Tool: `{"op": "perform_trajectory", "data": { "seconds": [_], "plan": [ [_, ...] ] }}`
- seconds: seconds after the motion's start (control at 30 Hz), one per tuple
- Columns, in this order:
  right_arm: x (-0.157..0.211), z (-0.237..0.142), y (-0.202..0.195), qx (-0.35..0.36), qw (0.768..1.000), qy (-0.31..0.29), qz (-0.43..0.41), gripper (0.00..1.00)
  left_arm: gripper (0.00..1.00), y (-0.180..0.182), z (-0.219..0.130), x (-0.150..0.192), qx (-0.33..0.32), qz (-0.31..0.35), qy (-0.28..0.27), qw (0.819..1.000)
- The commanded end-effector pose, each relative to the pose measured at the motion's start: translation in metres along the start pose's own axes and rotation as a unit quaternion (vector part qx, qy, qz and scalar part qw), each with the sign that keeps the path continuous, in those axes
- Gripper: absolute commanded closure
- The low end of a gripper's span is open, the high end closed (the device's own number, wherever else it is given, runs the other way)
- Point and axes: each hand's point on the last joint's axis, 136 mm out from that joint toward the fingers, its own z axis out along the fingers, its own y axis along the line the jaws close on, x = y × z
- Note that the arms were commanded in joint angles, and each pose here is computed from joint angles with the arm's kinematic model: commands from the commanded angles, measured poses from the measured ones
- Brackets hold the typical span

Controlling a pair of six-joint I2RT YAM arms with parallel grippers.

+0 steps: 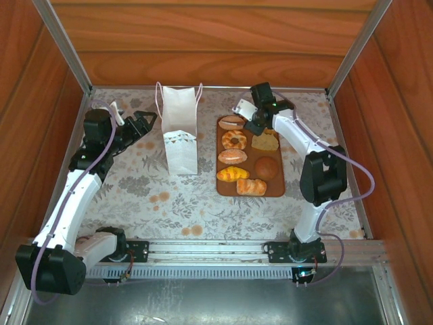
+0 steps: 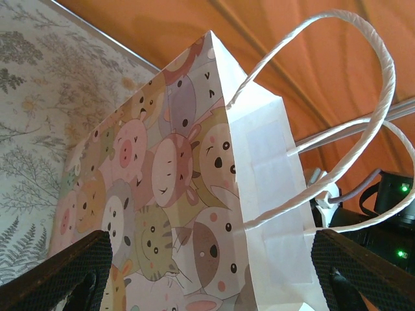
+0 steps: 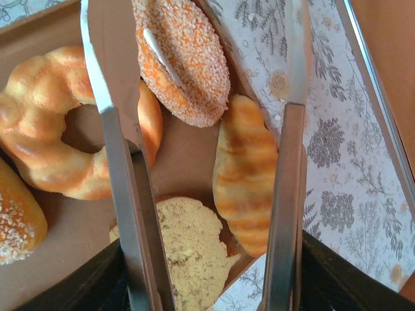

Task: Place the fake bread into the paper bag

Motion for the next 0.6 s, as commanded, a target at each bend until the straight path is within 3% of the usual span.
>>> {"op": "perform_trajectory", "data": {
  "seconds": [0.0,0.57],
  "plan": [
    [-0.011,0.003,0.002,-0.014,1.0,-0.011,-0.023,0.38,0.15,-0.006,-0.003,-0.006,-0.001,0.014,-0.007,1.0],
    [0.0,0.033,0.009,-0.041,0.998,0.034,-0.027,0.38,0.15,-0.004,-0.003,-0.007,-0.008,0.017,-0.008,1.0]
  ]
}}
